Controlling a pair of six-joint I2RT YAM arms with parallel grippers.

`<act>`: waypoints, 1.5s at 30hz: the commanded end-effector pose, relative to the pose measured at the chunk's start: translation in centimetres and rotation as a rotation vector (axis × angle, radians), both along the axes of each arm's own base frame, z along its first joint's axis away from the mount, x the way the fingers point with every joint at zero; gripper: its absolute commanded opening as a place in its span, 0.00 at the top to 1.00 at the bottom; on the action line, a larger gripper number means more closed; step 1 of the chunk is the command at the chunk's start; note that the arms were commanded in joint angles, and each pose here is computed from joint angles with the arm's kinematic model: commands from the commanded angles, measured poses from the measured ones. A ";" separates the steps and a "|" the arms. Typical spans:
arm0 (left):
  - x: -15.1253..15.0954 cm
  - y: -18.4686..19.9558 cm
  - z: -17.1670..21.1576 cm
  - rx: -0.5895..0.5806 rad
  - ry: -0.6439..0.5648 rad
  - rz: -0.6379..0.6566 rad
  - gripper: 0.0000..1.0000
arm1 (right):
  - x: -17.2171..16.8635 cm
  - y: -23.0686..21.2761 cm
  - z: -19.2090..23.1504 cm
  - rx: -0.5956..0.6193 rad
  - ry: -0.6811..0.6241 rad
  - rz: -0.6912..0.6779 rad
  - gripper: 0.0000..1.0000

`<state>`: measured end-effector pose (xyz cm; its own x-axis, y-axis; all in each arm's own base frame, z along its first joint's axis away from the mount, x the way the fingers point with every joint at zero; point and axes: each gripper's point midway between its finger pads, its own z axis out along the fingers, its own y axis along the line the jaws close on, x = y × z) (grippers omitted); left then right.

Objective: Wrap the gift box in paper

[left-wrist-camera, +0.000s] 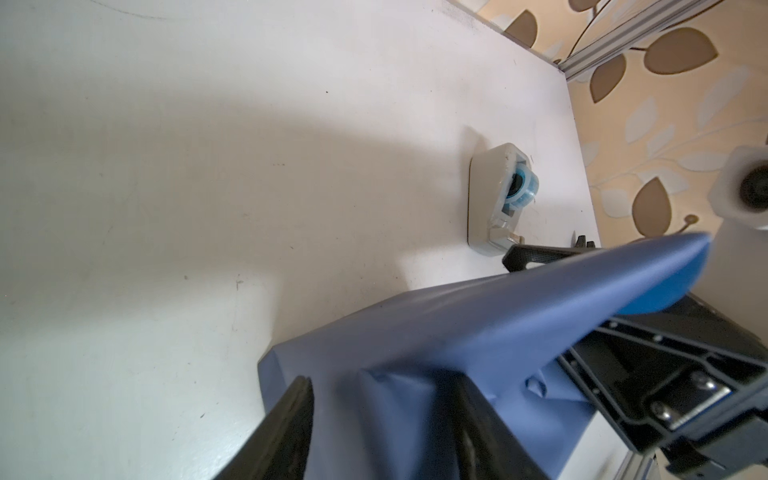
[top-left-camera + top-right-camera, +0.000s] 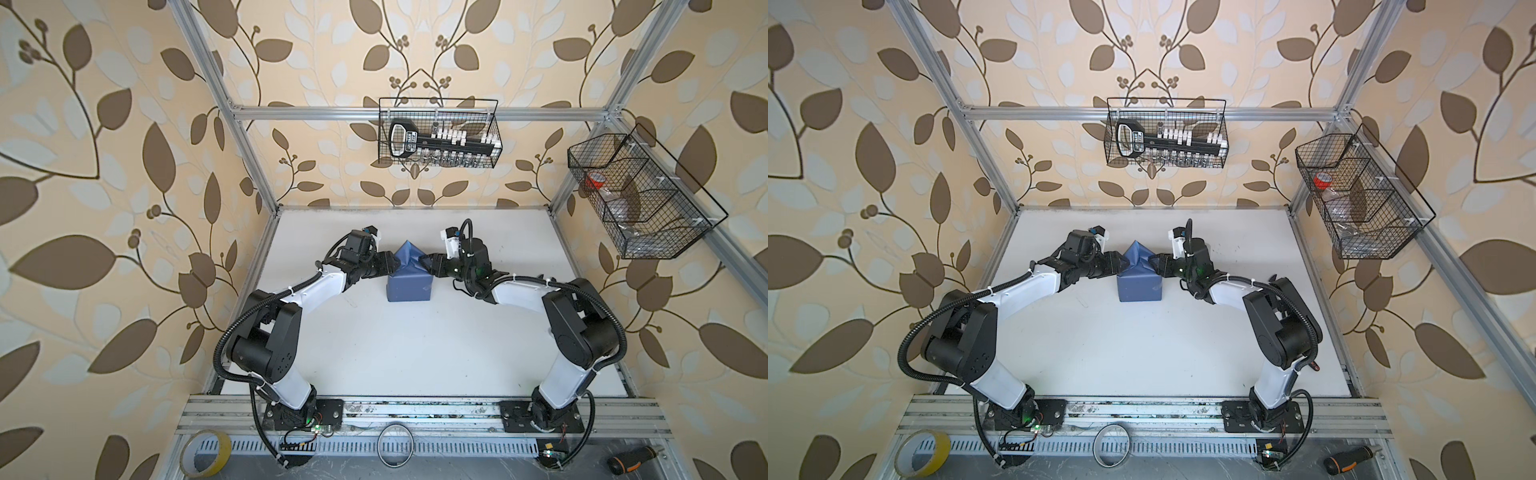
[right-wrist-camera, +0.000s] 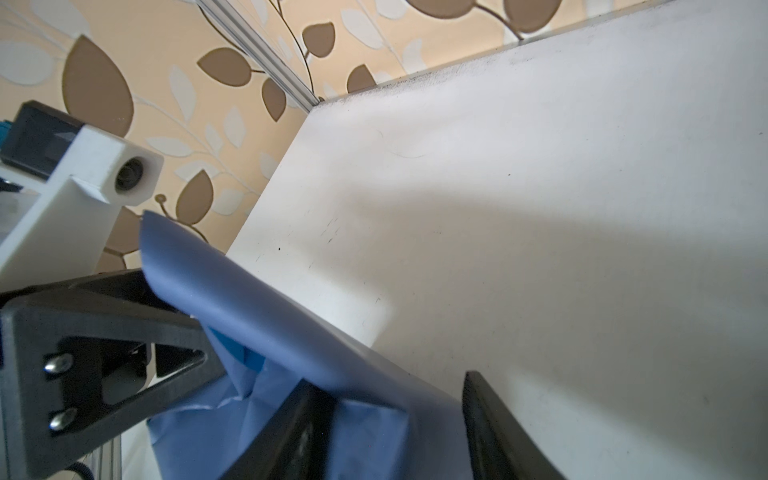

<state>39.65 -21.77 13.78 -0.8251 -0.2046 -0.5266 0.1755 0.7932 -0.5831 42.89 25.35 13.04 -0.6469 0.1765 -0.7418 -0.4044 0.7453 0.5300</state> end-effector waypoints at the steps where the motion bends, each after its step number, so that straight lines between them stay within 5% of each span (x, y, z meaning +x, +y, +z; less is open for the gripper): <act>1: -1.0 0.2 -2.0 0.046 0.035 -0.039 0.44 | -0.3 -1.1 -0.4 -0.078 0.009 0.026 0.43; 11: 0.0 0.0 -0.5 0.164 -0.045 -0.166 0.29 | -0.3 -0.6 -1.4 -0.106 -0.019 0.096 0.45; 26: 1.5 -2.3 2.4 0.281 -0.311 -0.501 0.28 | -0.5 -0.7 -2.2 -0.122 -0.011 0.109 0.47; 36: 1.3 -4.4 2.3 0.283 -0.369 -0.759 0.37 | -0.4 -0.8 -2.0 -0.125 -0.019 0.118 0.48; 45: 0.4 -5.1 3.0 0.274 -0.434 -0.891 0.56 | -0.4 -0.9 -1.9 -0.125 -0.020 0.119 0.48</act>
